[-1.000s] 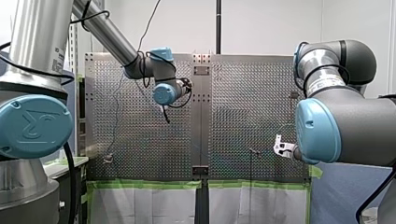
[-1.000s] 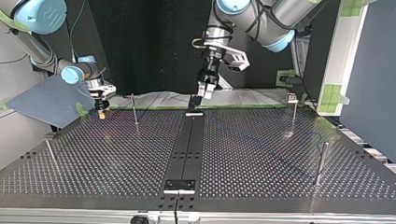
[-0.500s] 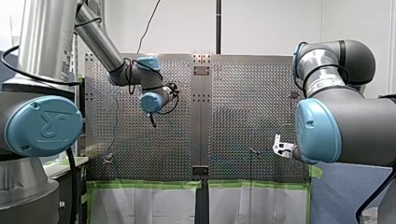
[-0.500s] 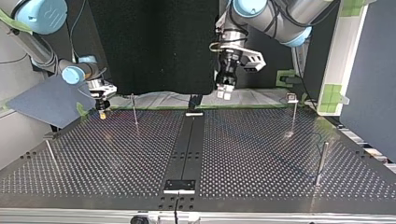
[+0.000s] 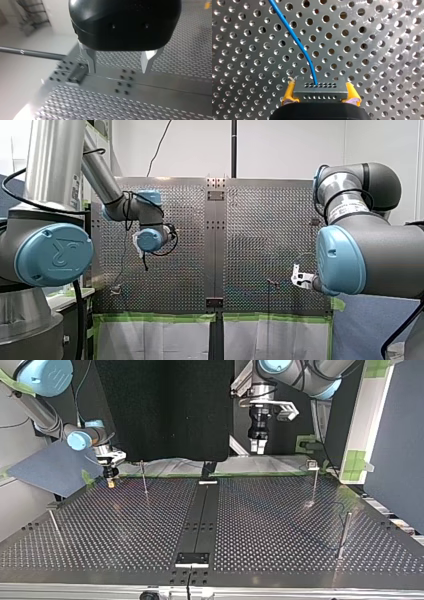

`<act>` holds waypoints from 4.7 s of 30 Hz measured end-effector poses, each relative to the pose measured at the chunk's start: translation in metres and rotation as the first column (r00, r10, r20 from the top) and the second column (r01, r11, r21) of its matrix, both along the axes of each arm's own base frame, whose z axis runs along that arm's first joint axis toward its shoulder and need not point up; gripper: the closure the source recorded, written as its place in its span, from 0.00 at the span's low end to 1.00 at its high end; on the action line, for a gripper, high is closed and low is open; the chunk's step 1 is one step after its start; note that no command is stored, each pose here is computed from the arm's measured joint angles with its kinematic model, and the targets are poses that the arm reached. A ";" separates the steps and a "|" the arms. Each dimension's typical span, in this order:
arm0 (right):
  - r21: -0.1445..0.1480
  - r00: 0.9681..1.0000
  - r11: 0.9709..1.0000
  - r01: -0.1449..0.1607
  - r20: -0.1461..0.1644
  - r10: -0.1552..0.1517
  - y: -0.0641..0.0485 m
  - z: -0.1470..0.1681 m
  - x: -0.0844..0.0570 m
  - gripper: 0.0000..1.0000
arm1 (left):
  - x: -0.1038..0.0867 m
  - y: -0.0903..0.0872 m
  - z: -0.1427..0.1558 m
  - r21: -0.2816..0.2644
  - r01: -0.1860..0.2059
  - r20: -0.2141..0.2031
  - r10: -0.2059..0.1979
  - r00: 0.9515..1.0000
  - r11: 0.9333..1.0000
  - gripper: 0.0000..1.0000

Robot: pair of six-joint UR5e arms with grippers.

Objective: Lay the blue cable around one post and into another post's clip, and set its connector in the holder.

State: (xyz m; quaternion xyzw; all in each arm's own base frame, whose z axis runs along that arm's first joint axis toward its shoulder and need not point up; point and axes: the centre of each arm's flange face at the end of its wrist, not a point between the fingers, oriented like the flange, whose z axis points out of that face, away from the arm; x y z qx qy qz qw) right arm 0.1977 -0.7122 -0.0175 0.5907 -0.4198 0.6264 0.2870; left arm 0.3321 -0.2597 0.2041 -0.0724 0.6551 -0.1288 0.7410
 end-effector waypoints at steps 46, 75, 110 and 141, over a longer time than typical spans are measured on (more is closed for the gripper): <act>-0.061 0.988 0.993 0.101 -0.110 -0.107 0.045 0.145 0.025 1.00 | -0.139 0.065 -0.103 0.155 0.017 -0.324 0.034 0.945 0.988 0.12; -0.203 0.986 0.969 0.141 -0.055 -0.155 0.067 0.278 0.015 1.00 | -0.137 0.066 -0.102 0.153 0.010 -0.320 0.040 0.946 0.988 0.12; -0.140 0.952 0.951 0.277 -0.089 -0.291 0.081 0.295 -0.021 1.00 | -0.137 0.067 -0.102 0.154 0.007 -0.324 0.044 0.945 0.988 0.12; -0.144 0.973 0.966 0.216 -0.052 -0.225 0.066 0.301 -0.065 1.00 | -0.134 0.066 -0.102 0.149 0.012 -0.323 0.037 0.946 0.989 0.12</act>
